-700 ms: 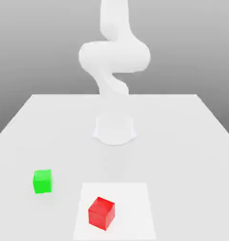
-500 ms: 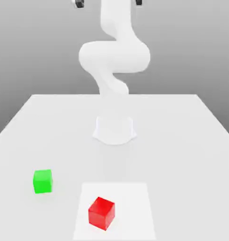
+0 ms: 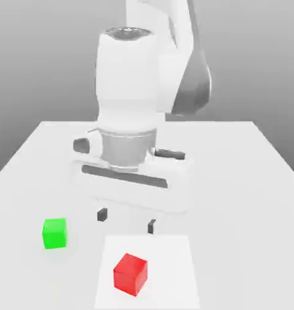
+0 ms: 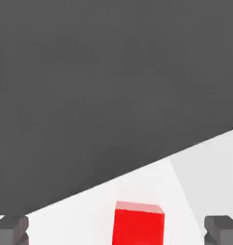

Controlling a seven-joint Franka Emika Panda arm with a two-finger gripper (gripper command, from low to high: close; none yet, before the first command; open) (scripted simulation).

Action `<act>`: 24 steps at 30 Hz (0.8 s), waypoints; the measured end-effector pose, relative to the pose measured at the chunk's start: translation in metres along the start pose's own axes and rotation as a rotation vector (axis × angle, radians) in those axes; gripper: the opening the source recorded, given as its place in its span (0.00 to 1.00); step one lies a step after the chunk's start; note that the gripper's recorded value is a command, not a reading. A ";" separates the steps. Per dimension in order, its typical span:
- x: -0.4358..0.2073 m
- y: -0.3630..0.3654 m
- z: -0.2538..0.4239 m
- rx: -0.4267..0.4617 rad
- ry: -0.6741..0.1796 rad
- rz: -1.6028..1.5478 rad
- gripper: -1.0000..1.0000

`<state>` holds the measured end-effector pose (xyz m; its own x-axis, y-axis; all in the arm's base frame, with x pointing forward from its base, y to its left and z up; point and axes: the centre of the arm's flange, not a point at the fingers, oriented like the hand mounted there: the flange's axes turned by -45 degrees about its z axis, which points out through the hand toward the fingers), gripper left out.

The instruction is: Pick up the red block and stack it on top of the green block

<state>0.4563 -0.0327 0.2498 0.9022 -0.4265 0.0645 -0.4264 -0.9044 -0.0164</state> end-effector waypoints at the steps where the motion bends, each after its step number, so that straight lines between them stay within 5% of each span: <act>1: -0.007 0.003 0.018 -0.008 -0.030 0.017 0.50; 7: -0.018 0.007 0.096 -0.017 -0.064 0.035 0.50; 8: -0.019 0.007 0.102 -0.017 -0.064 0.036 0.00; 20: -0.015 0.006 0.049 -0.017 -0.063 0.036 0.00; 24: -0.011 0.111 0.022 -0.041 -0.056 0.314 0.00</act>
<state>0.4001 -0.1286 0.2254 0.7280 -0.6856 0.0074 -0.6856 -0.7278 0.0131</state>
